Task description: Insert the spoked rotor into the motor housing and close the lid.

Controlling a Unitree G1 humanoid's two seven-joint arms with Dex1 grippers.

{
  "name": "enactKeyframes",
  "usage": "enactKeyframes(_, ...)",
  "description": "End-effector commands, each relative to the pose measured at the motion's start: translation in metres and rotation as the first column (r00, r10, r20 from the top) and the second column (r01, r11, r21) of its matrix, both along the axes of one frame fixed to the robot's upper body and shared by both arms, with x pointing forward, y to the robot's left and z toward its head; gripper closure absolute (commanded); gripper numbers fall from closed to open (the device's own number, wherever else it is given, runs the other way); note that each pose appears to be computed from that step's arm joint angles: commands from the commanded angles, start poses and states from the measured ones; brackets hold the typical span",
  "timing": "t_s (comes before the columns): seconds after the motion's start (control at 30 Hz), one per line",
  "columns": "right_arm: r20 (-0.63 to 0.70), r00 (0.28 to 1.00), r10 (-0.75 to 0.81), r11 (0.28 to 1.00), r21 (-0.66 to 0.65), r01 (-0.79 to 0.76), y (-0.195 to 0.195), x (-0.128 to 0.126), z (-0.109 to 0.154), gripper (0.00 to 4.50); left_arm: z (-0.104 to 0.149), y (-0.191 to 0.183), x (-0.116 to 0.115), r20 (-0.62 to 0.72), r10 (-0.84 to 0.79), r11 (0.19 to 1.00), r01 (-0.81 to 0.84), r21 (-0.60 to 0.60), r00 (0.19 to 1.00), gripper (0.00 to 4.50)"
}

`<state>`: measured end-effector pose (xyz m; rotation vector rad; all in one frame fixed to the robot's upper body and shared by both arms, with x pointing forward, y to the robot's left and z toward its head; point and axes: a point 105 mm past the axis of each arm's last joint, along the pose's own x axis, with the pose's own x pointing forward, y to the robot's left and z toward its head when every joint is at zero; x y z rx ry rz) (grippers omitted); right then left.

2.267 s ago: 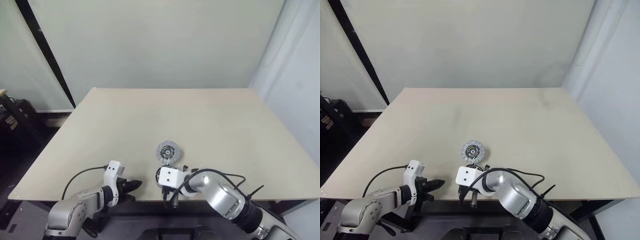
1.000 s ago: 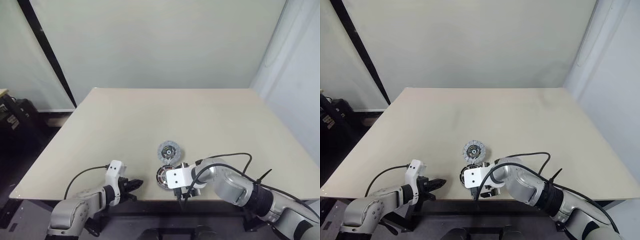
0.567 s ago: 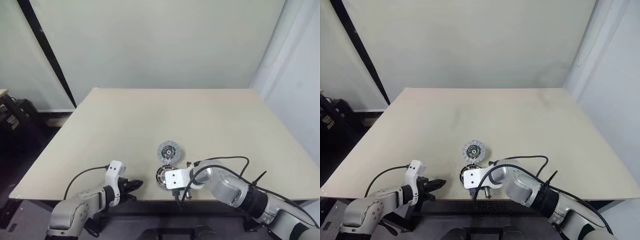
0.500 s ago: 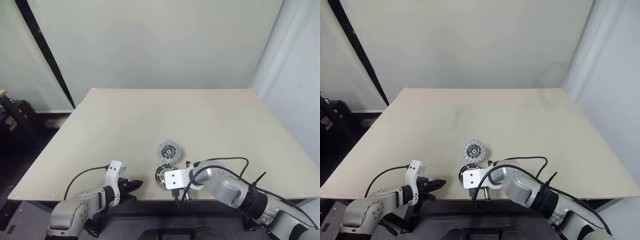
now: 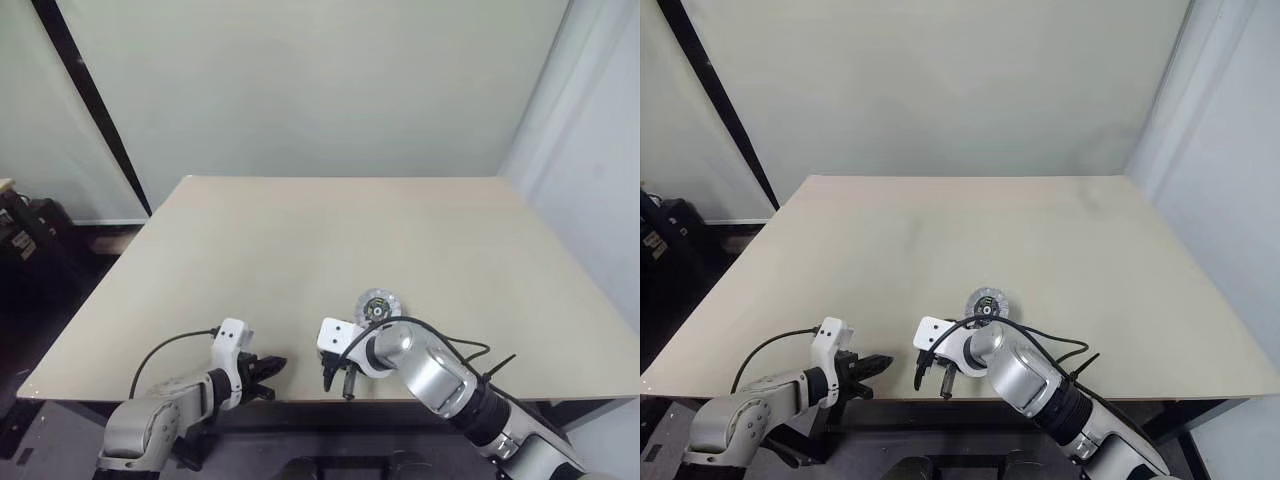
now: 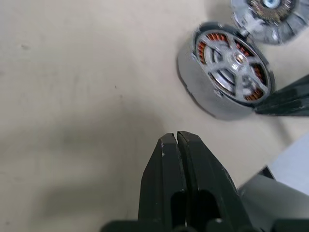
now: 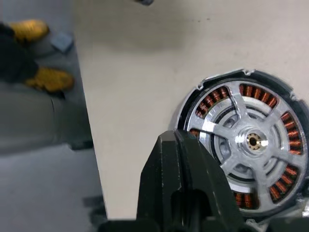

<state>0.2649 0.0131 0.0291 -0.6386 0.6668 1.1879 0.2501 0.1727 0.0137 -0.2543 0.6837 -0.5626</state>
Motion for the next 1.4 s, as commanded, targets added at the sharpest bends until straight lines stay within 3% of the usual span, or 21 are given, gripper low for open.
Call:
enactKeyframes(0.03,-0.057,0.997,-0.043,0.997,0.065,0.047,0.008,-0.001,0.011,4.49,0.013,0.006,0.015,0.092,0.043,0.999,-0.045,0.018,0.995,4.5)
enactKeyframes(0.17,-0.087,0.996,-0.011,0.998,0.064,0.017,0.013,-0.01,0.009,4.49,0.015,0.009,0.02,0.117,0.074,0.997,-0.077,0.021,0.99,4.5)
enactKeyframes(0.3,0.056,0.991,0.12,0.992,0.02,-0.122,0.013,-0.006,0.016,4.49,0.014,0.009,0.019,0.119,0.071,0.997,-0.074,0.024,0.99,4.5)
enactKeyframes(0.43,0.15,0.949,0.278,0.959,-0.102,-0.265,-0.003,-0.004,0.024,3.57,0.012,0.007,0.018,0.113,0.06,0.998,-0.064,0.029,0.992,4.5)
enactKeyframes(0.6,0.141,0.921,0.364,0.922,-0.194,-0.335,-0.014,-0.006,0.023,1.83,0.01,0.006,0.017,0.108,0.052,0.998,-0.055,0.027,0.993,4.5)
enactKeyframes(0.8,0.107,0.921,0.374,0.917,-0.19,-0.35,-0.011,-0.012,0.012,1.83,0.01,0.004,0.017,0.105,0.044,0.999,-0.047,0.025,0.994,4.5)
enactKeyframes(1.4,0.166,0.94,0.298,0.945,-0.188,-0.267,-0.009,0.007,-0.001,1.83,0.011,0.004,0.014,0.101,0.037,0.999,-0.041,0.031,0.994,4.5)
